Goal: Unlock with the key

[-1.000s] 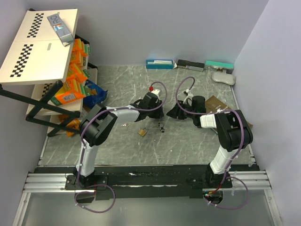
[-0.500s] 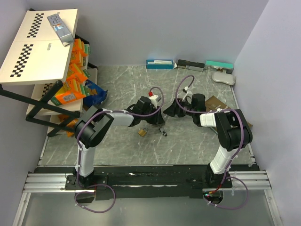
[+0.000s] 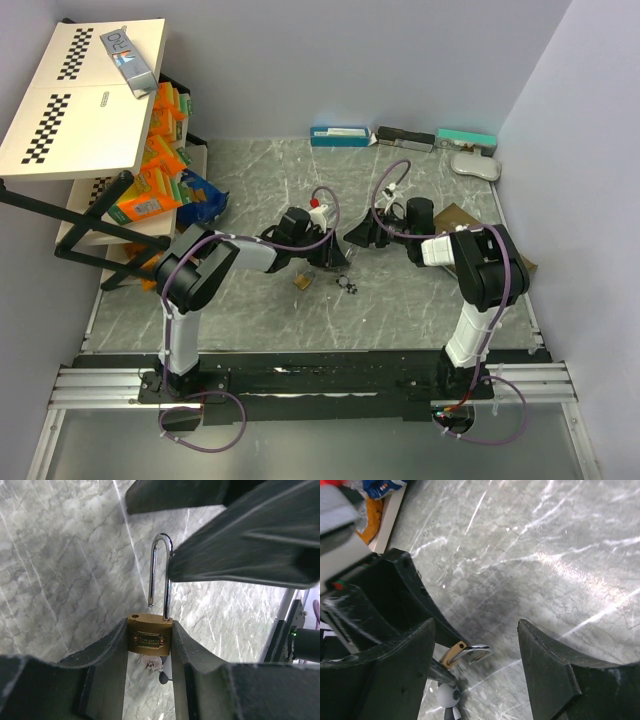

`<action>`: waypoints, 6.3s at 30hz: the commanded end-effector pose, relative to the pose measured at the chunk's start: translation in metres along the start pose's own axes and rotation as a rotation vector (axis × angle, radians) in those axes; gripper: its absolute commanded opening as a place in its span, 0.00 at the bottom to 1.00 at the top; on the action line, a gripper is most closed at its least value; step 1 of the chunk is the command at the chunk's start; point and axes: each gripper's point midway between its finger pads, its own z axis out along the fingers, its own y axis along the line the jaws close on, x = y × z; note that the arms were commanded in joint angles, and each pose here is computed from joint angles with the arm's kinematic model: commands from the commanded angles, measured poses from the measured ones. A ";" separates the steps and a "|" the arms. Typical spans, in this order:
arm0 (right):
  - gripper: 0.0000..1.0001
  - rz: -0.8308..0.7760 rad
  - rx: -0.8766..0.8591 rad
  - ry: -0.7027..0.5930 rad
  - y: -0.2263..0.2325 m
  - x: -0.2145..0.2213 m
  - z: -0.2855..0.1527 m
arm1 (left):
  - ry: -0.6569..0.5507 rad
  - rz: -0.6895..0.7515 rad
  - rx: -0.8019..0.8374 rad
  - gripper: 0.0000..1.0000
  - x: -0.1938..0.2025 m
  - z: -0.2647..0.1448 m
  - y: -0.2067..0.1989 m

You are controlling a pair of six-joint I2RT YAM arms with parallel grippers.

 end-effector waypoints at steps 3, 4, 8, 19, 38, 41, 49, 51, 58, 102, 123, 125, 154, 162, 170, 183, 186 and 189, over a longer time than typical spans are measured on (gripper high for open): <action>0.70 -0.049 -0.065 -0.021 0.009 -0.016 0.007 | -0.090 0.039 0.095 0.01 -0.033 -0.010 -0.030; 0.69 -0.046 -0.068 -0.018 0.010 -0.015 0.008 | -0.097 0.036 0.088 0.01 -0.036 -0.010 -0.028; 0.63 -0.039 -0.099 -0.011 0.015 -0.013 0.008 | -0.106 0.016 0.060 0.01 -0.039 -0.008 -0.023; 0.39 -0.015 -0.116 0.005 0.015 -0.007 0.008 | -0.152 -0.018 0.033 0.01 -0.052 -0.005 -0.018; 0.25 0.045 0.056 0.049 -0.019 -0.002 0.017 | -0.126 -0.064 -0.259 0.01 -0.049 0.005 0.031; 0.25 0.049 0.055 0.053 -0.020 0.000 0.019 | -0.113 -0.056 -0.283 0.01 -0.047 0.009 0.033; 0.28 0.046 0.058 0.043 -0.021 -0.004 0.021 | -0.061 -0.003 -0.374 0.01 -0.040 0.018 0.040; 0.32 0.043 0.049 0.041 -0.019 -0.005 0.021 | -0.066 -0.002 -0.341 0.01 -0.039 0.016 0.033; 0.63 0.050 0.043 0.024 -0.017 -0.005 0.018 | -0.035 -0.022 -0.327 0.01 -0.035 0.018 0.032; 0.72 0.010 0.355 -0.079 -0.033 -0.020 -0.028 | -0.009 0.093 -0.457 0.68 -0.056 0.023 0.034; 0.73 0.000 0.395 -0.153 -0.022 -0.028 -0.057 | 0.125 0.168 -0.669 0.50 0.003 0.027 0.068; 0.73 0.004 0.400 -0.156 -0.022 -0.026 -0.060 | 0.135 0.168 -0.673 0.48 0.008 0.026 0.070; 0.82 0.049 0.666 -0.245 -0.011 -0.014 -0.154 | -0.065 0.185 -0.098 0.66 -0.038 -0.011 -0.061; 0.79 0.097 0.871 -0.123 -0.052 0.005 -0.161 | -0.148 0.167 -0.137 0.98 -0.064 -0.042 -0.071; 0.78 0.212 1.011 -0.031 -0.077 0.012 -0.154 | -0.162 0.146 -0.118 0.99 -0.065 -0.049 -0.079; 0.62 0.247 1.250 0.113 -0.092 0.031 -0.151 | -0.224 0.165 -0.132 0.99 -0.067 -0.090 -0.092; 0.62 0.256 1.259 0.097 -0.089 0.028 -0.153 | -0.239 0.165 -0.114 0.99 -0.066 -0.098 -0.097; 0.62 0.270 1.275 0.121 -0.091 0.029 -0.152 | -0.246 0.162 -0.096 1.00 -0.065 -0.102 -0.102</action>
